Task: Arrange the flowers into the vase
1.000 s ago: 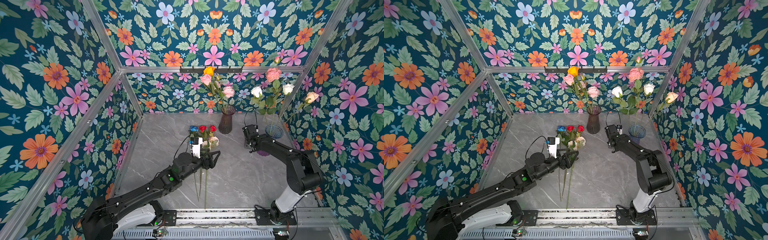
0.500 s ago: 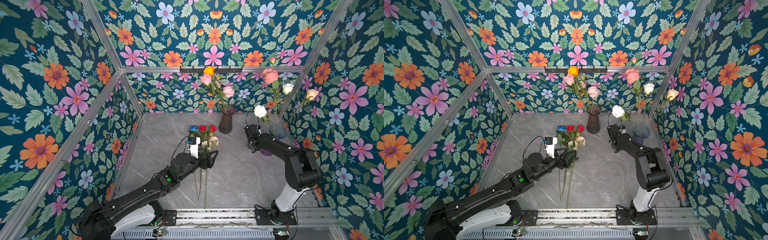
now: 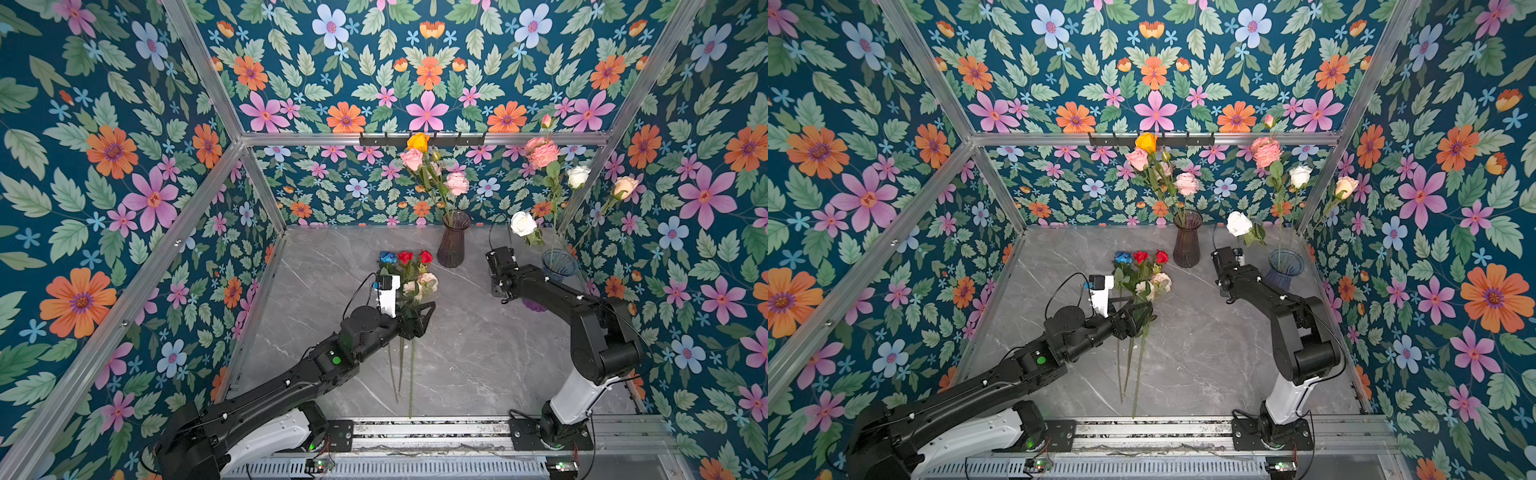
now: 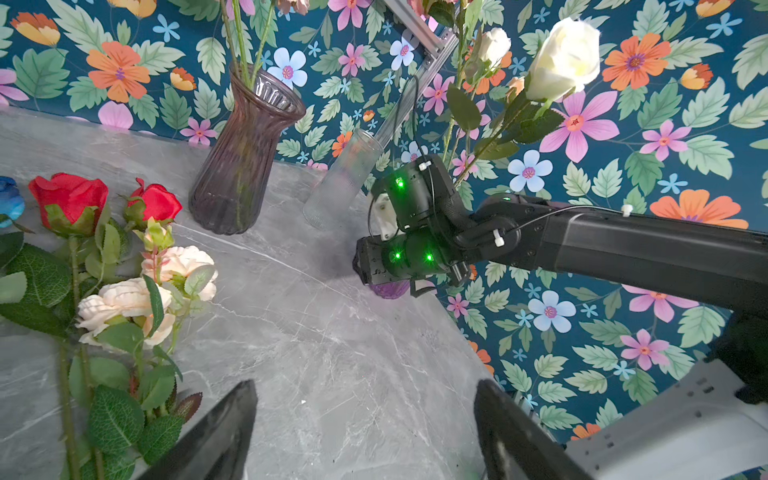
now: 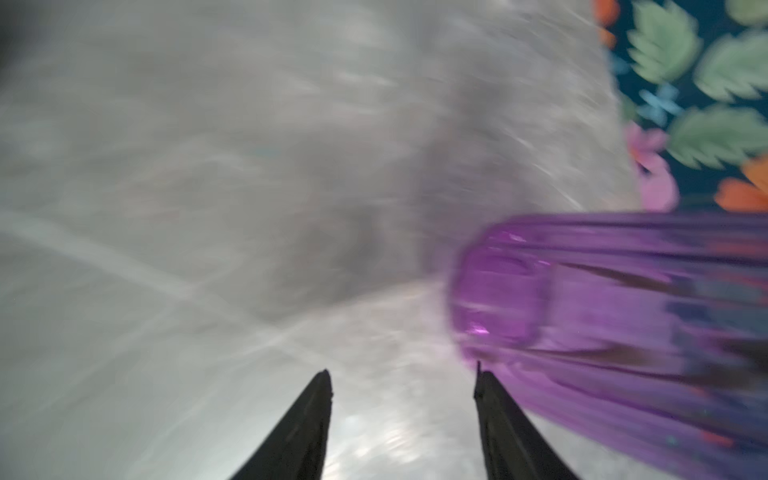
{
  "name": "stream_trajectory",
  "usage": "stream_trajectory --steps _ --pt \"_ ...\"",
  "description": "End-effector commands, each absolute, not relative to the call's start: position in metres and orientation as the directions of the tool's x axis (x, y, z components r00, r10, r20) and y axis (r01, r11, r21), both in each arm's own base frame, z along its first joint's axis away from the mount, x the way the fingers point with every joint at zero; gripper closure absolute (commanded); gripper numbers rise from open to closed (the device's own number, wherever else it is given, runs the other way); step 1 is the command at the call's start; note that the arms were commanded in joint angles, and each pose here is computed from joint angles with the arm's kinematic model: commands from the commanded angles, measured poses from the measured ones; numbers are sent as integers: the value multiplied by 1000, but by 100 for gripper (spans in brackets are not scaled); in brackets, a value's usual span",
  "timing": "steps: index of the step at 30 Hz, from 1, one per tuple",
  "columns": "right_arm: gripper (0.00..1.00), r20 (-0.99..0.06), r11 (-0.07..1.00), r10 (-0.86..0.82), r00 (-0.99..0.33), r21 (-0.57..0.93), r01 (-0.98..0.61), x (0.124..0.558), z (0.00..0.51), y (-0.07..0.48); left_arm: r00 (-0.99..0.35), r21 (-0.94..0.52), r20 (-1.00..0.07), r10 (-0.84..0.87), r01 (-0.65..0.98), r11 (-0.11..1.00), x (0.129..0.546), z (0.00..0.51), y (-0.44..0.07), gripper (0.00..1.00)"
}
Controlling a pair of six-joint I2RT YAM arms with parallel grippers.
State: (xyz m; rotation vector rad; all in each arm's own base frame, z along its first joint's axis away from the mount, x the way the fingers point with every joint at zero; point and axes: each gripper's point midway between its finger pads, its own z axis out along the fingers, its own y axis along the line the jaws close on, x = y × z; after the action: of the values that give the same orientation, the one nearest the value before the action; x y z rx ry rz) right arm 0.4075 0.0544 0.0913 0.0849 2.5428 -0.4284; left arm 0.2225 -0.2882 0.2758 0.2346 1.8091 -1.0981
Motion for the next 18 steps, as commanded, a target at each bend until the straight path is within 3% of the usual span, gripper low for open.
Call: stream_trajectory --steps 1,5,18 --pt "40 -494 954 -151 -856 -300 5 409 90 85 -490 -566 -817 -303 580 587 224 280 -283 16" --pt "39 -467 963 -133 -874 -270 -2 419 88 98 -486 -567 -817 -310 578 587 221 282 -278 16" --pt "41 -507 844 -171 -845 -517 140 496 180 68 -457 -546 -831 -316 563 621 211 285 -251 15"
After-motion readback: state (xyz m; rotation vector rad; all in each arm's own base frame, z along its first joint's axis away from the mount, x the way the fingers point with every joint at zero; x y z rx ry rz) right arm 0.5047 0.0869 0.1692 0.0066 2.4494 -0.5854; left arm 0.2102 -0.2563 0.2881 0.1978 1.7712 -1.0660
